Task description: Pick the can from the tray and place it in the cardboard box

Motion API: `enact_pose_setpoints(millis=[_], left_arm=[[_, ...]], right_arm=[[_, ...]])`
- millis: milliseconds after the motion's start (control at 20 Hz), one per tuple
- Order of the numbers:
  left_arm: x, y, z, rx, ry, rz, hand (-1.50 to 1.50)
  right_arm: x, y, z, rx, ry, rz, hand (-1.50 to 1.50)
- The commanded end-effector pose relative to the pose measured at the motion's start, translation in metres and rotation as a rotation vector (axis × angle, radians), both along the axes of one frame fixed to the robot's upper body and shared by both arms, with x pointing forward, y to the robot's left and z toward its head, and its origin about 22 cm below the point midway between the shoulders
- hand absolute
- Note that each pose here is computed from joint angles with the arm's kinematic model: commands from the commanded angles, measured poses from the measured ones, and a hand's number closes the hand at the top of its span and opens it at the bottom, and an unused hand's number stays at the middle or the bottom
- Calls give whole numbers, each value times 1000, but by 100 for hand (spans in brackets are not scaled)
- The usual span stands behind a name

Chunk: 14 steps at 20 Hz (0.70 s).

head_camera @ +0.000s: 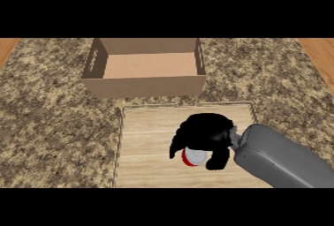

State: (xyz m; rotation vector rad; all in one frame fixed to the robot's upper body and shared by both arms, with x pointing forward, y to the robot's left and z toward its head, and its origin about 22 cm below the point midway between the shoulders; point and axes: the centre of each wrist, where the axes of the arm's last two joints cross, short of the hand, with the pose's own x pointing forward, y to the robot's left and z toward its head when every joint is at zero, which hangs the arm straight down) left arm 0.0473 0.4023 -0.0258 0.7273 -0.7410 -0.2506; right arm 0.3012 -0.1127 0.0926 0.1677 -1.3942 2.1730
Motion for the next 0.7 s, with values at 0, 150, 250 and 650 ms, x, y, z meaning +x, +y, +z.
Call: enact_pose_setpoints(millis=[0, 150, 250, 650], left_arm=[[100, -25, 43, -56, -476, -110, 0], [104, -20, 47, -35, -487, -107, 0], [105, -26, 48, -64, -488, -105, 0], [45, -8, 21, -20, -283, -5, 0]], right_arm=[[-10, 19, -5, 91, -59, -23, 150], [-4, 17, 2, 130, -120, -36, 150], [-4, 23, 11, 175, -163, -35, 150], [31, -60, -32, 15, -234, -836, 150]])
